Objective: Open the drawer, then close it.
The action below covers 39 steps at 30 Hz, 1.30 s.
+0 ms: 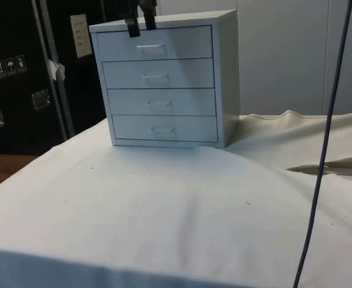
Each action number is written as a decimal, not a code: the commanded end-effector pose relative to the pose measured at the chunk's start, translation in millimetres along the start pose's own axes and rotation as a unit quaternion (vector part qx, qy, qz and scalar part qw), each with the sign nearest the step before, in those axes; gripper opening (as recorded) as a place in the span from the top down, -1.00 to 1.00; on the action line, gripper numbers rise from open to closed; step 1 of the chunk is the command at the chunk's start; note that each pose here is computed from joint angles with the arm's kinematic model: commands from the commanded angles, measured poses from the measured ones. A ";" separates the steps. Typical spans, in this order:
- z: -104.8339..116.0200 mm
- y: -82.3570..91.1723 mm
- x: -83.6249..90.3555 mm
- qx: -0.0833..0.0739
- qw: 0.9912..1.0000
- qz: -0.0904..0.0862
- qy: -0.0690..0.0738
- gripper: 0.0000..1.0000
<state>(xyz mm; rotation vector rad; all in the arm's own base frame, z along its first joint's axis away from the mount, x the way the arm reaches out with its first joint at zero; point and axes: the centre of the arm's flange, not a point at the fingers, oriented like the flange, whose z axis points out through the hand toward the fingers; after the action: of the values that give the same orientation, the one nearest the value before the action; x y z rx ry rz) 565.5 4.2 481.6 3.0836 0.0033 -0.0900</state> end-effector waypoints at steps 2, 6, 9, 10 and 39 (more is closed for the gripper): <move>1.5 0.9 3.0 0.000 1.000 -0.001 -0.001 -1.00; 5.4 1.8 8.0 -0.003 1.000 -0.001 0.002 -1.00; 6.6 1.8 9.5 -0.009 1.000 0.000 0.005 -1.00; 7.6 1.6 11.6 -0.006 1.000 -0.001 0.008 -1.00; 24.6 13.6 21.1 -0.070 0.996 -0.032 0.039 -1.00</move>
<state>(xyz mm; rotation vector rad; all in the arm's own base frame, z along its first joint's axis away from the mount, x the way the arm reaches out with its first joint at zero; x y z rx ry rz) 584.7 -11.1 456.8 2.9548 0.1050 0.0275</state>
